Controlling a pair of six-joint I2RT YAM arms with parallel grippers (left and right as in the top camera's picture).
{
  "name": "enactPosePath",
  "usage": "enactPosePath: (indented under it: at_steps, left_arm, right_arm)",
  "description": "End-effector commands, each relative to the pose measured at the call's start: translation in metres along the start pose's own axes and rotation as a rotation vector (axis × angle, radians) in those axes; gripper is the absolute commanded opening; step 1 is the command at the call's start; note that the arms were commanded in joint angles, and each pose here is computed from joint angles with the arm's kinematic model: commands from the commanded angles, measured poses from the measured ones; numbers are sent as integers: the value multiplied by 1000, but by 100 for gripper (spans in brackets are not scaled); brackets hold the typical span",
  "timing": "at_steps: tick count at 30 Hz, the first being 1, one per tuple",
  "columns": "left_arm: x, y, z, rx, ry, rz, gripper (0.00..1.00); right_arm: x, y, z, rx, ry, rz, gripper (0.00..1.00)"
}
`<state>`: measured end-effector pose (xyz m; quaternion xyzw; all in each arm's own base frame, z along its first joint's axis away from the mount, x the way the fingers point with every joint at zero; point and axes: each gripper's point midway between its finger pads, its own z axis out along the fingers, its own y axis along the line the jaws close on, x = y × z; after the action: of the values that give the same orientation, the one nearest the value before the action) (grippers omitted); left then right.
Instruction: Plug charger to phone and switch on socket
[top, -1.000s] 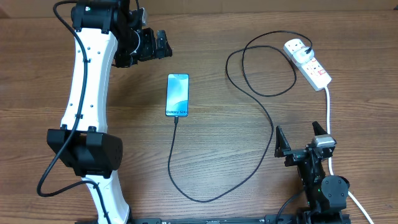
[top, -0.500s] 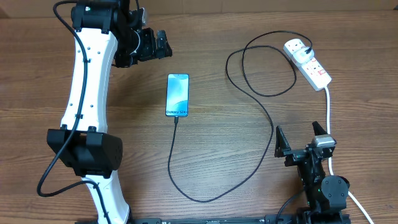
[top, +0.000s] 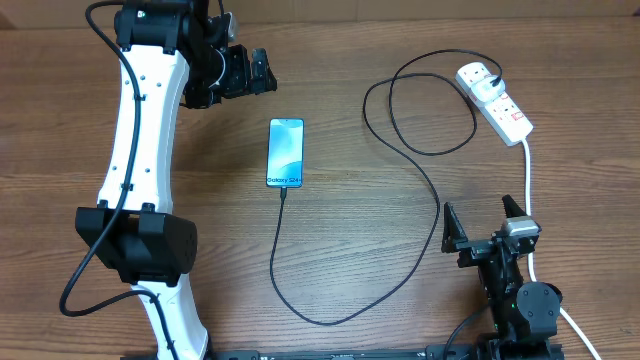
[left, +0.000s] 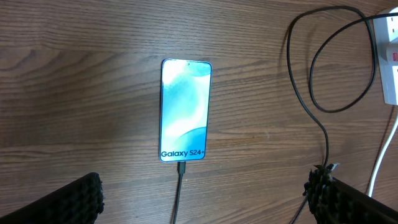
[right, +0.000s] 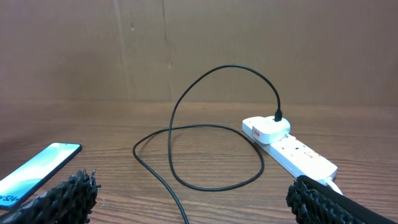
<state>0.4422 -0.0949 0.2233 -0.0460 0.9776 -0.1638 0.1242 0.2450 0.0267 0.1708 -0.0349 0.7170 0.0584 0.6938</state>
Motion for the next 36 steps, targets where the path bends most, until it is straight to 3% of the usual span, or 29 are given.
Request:
enactPosePath:
  at_steps: [1,22,33,36]
  left_arm:
    - [-2,-3,0,-2,-9,2,100]
    - [0,-7,-4,2,-17,10,100]
    - [87,-62,-52,49,-5,172,100]
    - [90,-40,-66,-127,-91,210,100]
  right_arm:
    - [0,0,0,0,-10,3,100]
    - [0,0,0,0,-10,3,100]
    - [0,0,0,0,-10,3,100]
    - [0,0,0,0,-10,3,100]
